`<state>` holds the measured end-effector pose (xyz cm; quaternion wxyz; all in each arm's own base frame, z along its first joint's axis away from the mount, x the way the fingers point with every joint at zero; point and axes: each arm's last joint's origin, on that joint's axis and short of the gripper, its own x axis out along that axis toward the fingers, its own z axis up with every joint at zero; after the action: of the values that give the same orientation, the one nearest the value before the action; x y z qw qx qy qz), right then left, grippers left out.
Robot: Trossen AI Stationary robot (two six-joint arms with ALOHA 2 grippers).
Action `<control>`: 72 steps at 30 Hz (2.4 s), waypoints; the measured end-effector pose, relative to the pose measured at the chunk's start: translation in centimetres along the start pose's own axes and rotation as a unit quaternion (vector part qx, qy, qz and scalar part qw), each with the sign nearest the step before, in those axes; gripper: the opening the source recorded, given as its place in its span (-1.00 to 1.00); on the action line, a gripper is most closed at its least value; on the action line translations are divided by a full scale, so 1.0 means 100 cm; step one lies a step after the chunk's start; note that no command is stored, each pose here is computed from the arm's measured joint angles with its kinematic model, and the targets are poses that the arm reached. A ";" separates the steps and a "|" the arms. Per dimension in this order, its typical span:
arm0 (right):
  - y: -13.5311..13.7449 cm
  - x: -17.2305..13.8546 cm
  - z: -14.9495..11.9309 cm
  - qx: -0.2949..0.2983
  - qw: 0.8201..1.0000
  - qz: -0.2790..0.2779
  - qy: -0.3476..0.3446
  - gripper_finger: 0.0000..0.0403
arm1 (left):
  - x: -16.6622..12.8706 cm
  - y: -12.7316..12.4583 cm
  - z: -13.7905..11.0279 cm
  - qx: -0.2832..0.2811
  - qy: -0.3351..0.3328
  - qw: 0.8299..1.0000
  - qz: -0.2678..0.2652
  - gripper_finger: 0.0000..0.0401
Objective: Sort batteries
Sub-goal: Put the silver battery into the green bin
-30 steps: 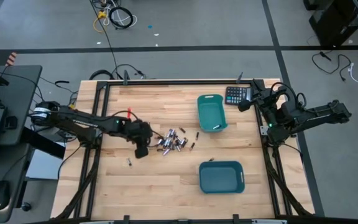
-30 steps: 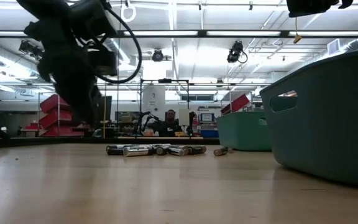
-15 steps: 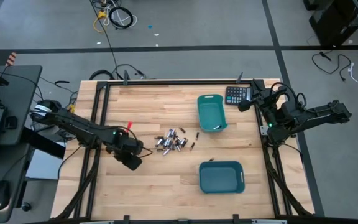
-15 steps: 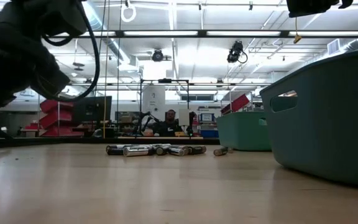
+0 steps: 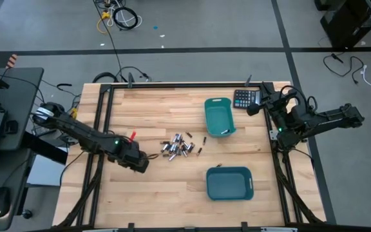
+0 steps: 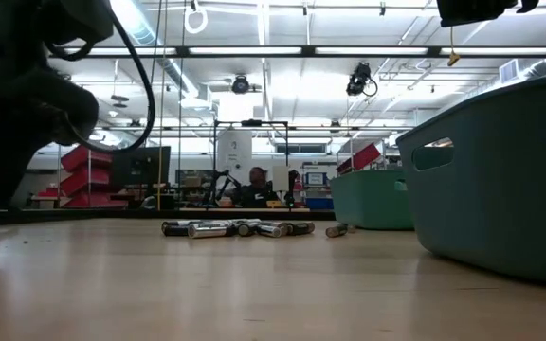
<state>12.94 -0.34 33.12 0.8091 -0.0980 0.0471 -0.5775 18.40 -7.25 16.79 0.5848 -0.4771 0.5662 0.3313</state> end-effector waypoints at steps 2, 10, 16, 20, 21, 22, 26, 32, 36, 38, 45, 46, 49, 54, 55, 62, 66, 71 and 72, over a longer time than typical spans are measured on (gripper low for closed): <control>0.000 0.000 0.000 -0.002 1.000 0.000 0.000 -0.94 | 0.000 0.000 -0.004 -0.013 0.001 1.000 0.001 -0.44; 0.001 0.000 -0.002 -0.016 1.000 0.001 0.002 -0.93 | 0.001 -0.002 -0.011 -0.048 -0.045 0.998 -0.017 -0.44; 0.001 0.000 -0.002 -0.025 1.000 0.000 0.002 -0.93 | 0.007 -0.003 -0.014 -0.070 -0.046 0.996 -0.005 -0.44; 0.001 0.000 -0.002 -0.033 0.999 0.000 0.002 -0.92 | 0.012 -0.003 -0.015 -0.082 -0.048 0.995 0.008 -0.44; 0.001 0.000 -0.002 -0.039 0.999 0.001 0.002 -0.92 | 0.014 -0.004 -0.015 -0.085 -0.049 0.995 0.011 -0.44; 0.001 0.000 -0.002 -0.043 0.999 0.000 0.002 -0.92 | 0.016 -0.004 -0.015 -0.088 -0.050 0.995 0.016 -0.44; 0.001 0.000 -0.002 -0.046 0.999 0.000 0.002 -0.93 | 0.022 -0.005 -0.015 -0.094 -0.053 0.994 0.030 -0.44; 0.001 0.000 -0.002 -0.051 0.999 0.001 0.001 -0.93 | 0.028 -0.006 -0.015 -0.098 -0.056 0.993 0.045 -0.44; 0.001 0.000 -0.002 -0.051 0.999 0.001 0.001 -0.92 | 0.029 -0.005 -0.018 -0.091 -0.062 0.993 0.045 -0.45; 0.001 0.000 -0.002 -0.051 0.999 0.001 0.001 -0.93 | 0.029 -0.005 -0.020 -0.085 -0.066 0.993 0.046 -0.49; 0.001 0.000 -0.002 -0.051 0.999 0.001 0.001 -0.92 | 0.030 -0.003 -0.024 -0.072 -0.075 0.993 0.050 -0.88; 0.001 0.000 -0.001 -0.051 0.999 0.001 0.001 -0.92 | 0.030 -0.003 -0.025 -0.069 -0.077 0.993 0.050 -0.92; 0.001 0.000 -0.001 -0.051 0.999 0.001 0.001 -0.92 | 0.030 -0.003 -0.025 -0.056 -0.080 0.994 0.050 -0.94; 0.001 0.000 -0.001 -0.051 0.999 0.001 0.001 -0.93 | 0.026 -0.005 -0.026 -0.023 -0.087 0.994 0.054 -0.94; 0.001 0.000 -0.001 -0.051 0.999 0.002 0.001 -0.93 | 0.024 -0.006 -0.026 -0.014 -0.093 0.994 0.056 -0.94; 0.003 0.000 0.000 -0.049 0.997 0.045 -0.023 -0.92 | -0.010 -0.028 -0.026 0.098 -0.187 0.977 0.010 -0.94; 0.009 -0.001 0.002 -0.037 0.989 0.129 -0.067 -0.93 | -0.036 -0.051 -0.023 0.227 -0.296 0.928 -0.009 -0.95; 0.022 -0.004 0.004 -0.002 0.954 0.273 -0.122 -0.92 | -0.073 -0.082 -0.012 0.371 -0.459 0.807 0.028 -0.95; 0.026 -0.005 0.004 0.002 0.945 0.300 -0.129 -0.92 | -0.081 -0.088 -0.009 0.391 -0.486 0.780 0.045 -0.95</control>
<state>15.21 0.97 32.92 0.9443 -0.1511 -0.0319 -0.2908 25.13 -9.67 26.36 0.9031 0.0433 0.3086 0.2954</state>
